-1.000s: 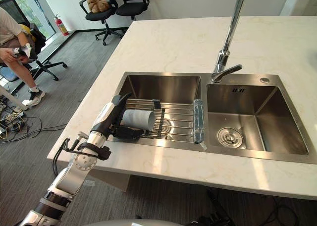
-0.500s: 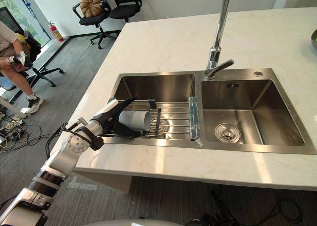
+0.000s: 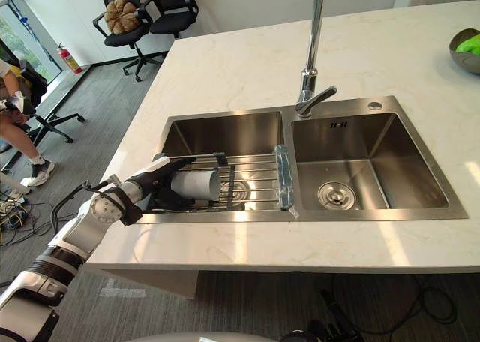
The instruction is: Walk over to the sink, pick up the cup, carry it to the dishwasher, place the cup inside the dishwasher, then close the dishwasher door
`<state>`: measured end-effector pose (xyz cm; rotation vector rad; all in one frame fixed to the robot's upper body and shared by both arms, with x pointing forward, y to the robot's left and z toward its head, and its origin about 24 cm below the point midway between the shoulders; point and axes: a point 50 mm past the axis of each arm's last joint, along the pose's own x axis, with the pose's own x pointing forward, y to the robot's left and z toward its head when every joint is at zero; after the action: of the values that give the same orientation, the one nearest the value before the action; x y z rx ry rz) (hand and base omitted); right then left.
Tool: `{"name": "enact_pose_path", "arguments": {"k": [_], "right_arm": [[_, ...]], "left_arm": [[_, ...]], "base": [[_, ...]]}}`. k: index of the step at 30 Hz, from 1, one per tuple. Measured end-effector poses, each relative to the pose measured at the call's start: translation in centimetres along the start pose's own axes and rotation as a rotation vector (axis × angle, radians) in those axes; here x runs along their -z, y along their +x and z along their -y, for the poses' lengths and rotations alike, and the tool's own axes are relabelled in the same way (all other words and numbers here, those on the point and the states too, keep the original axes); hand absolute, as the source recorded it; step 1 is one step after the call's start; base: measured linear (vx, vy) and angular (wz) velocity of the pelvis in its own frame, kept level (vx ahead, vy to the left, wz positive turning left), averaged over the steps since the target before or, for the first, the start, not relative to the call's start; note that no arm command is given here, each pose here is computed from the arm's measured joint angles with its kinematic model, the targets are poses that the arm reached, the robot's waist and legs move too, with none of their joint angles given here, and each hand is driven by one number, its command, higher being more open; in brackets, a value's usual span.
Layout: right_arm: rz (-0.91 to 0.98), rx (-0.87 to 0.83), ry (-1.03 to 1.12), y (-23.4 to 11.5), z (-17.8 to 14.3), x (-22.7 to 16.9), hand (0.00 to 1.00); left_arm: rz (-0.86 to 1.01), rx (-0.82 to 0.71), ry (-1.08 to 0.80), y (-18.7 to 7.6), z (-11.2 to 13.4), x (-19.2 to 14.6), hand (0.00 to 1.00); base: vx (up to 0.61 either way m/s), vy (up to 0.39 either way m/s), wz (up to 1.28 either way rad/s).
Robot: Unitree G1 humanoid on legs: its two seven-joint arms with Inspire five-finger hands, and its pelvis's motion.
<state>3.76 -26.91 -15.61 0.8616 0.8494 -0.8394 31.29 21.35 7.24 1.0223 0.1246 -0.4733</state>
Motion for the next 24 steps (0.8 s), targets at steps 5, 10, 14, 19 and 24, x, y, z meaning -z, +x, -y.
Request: {"name": "enact_pose_path", "arguments": {"k": [5,10,14,19,24], "right_arm": [[0.000,0.013,-0.002,-0.2,0.6,0.1,1.00],[-0.003,0.015,-0.029,-0.5,1.1,0.1,1.00],[-0.007,-0.007,-0.053,-0.4,0.7,0.1,1.00],[-0.021,-0.019,-0.087,-0.3,0.4,0.3,1.00],[-0.048,-0.037,-0.135,-0.3,0.0,0.7,1.00]], "left_arm": [[-0.008,-0.014,0.083,0.1,-0.2,0.1,1.00],[0.005,-0.019,0.133,0.2,0.0,0.0,1.00],[-0.002,-0.017,0.197,0.4,0.7,0.3,1.00],[0.004,-0.010,0.218,0.4,0.9,0.4,1.00],[-0.011,-0.005,0.214,0.7,0.8,0.6,1.00]], "base": [[-0.03,-0.002,-0.09],[-0.03,-0.003,-0.08],[-0.01,-0.004,-0.14],[0.00,0.000,-0.05],[-0.04,-0.009,-0.05]]}}
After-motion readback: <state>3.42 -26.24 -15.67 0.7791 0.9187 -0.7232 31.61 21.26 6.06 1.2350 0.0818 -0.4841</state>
